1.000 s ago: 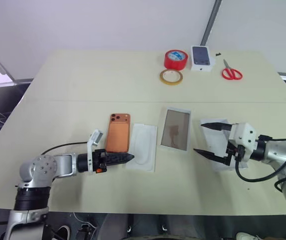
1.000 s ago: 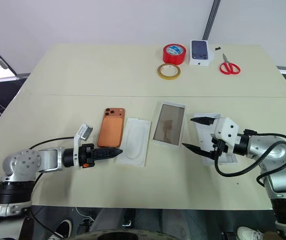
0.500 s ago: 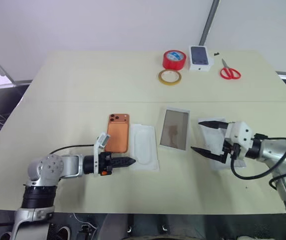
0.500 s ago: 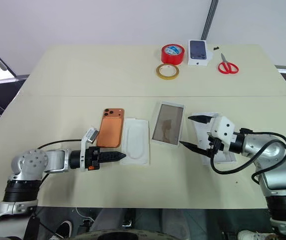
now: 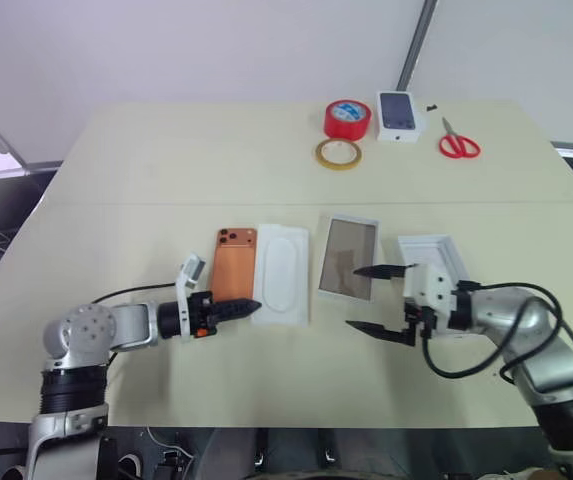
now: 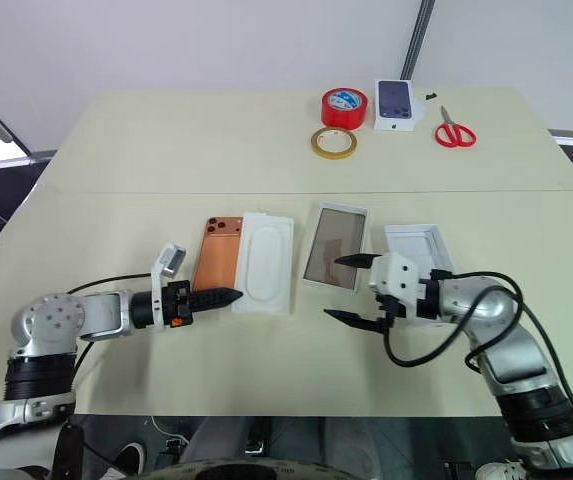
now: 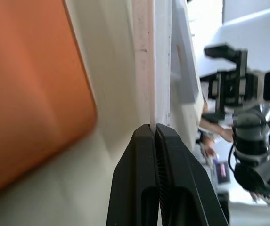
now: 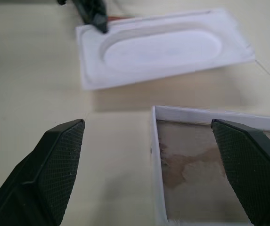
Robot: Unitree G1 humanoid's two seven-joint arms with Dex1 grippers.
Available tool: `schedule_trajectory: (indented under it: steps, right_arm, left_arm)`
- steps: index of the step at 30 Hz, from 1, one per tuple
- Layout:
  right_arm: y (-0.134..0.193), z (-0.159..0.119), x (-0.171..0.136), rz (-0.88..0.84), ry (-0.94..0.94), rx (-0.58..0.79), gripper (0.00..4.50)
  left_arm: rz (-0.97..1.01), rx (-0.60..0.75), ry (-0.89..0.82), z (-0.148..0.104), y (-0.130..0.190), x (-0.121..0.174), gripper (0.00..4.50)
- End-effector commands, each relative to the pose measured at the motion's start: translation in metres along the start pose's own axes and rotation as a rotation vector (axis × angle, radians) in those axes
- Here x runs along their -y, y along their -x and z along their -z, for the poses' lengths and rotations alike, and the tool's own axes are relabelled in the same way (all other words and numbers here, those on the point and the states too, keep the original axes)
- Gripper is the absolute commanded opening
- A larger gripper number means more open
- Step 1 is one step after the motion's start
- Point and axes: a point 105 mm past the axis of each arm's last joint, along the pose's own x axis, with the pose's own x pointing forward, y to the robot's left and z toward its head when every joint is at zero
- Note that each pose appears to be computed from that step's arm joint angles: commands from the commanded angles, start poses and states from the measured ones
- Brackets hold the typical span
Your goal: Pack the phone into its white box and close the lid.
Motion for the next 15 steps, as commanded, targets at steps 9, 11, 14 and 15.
schedule_trajectory:
  steps: [9,11,14,15]
  right_arm:
    - [-0.024,0.028,0.004,-0.097,0.022,-0.154,1.54]
    - [-0.026,0.019,0.004,-0.111,0.027,-0.111,0.51]
    - [-0.029,0.006,0.000,-0.143,0.057,-0.060,0.05]
    - [-0.030,0.002,-0.003,-0.157,0.066,-0.042,0.05]
  left_arm:
    - [0.044,0.130,-0.071,-0.030,0.004,0.016,0.00]
    - [0.043,0.148,-0.088,-0.033,0.002,0.018,0.00]
    - [0.069,0.131,-0.075,-0.032,-0.004,0.024,0.00]
    - [0.081,0.130,-0.071,-0.031,-0.006,0.027,0.00]
